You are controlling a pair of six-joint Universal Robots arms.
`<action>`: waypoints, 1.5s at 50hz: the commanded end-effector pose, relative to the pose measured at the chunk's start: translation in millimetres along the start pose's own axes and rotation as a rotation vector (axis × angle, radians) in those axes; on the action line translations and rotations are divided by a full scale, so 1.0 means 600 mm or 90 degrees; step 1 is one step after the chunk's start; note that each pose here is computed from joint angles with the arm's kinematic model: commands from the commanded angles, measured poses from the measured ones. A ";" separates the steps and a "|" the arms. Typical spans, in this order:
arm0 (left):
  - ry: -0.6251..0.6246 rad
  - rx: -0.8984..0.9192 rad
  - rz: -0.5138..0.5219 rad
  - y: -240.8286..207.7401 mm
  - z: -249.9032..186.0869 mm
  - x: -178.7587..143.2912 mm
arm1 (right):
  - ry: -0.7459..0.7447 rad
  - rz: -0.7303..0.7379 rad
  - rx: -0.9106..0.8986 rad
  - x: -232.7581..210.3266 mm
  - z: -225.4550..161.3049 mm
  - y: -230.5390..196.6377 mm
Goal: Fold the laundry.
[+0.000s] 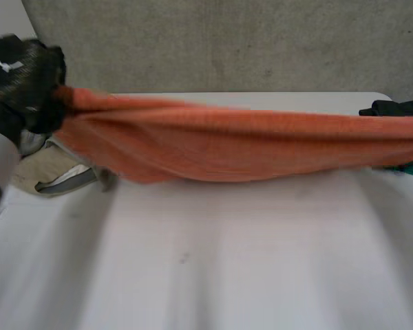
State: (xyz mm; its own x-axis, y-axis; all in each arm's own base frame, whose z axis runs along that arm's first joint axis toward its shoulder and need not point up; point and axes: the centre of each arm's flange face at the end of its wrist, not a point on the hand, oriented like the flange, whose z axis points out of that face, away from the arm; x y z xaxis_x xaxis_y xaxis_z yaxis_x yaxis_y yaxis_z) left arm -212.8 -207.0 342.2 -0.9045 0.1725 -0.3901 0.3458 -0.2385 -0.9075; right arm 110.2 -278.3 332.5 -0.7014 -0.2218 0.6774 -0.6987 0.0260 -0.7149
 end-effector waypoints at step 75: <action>0.113 -0.260 0.144 0.261 0.033 0.115 | -0.216 -0.030 -0.124 -0.200 0.114 0.127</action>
State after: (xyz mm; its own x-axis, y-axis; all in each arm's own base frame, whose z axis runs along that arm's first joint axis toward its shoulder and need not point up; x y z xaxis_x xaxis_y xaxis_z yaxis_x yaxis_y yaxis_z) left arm -247.3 -300.3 158.9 -0.7726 0.2842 -0.5676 0.6005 0.0372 -0.7987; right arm 179.6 -362.7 165.6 -0.6575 -0.4437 0.6089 -0.6934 0.0403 -0.7194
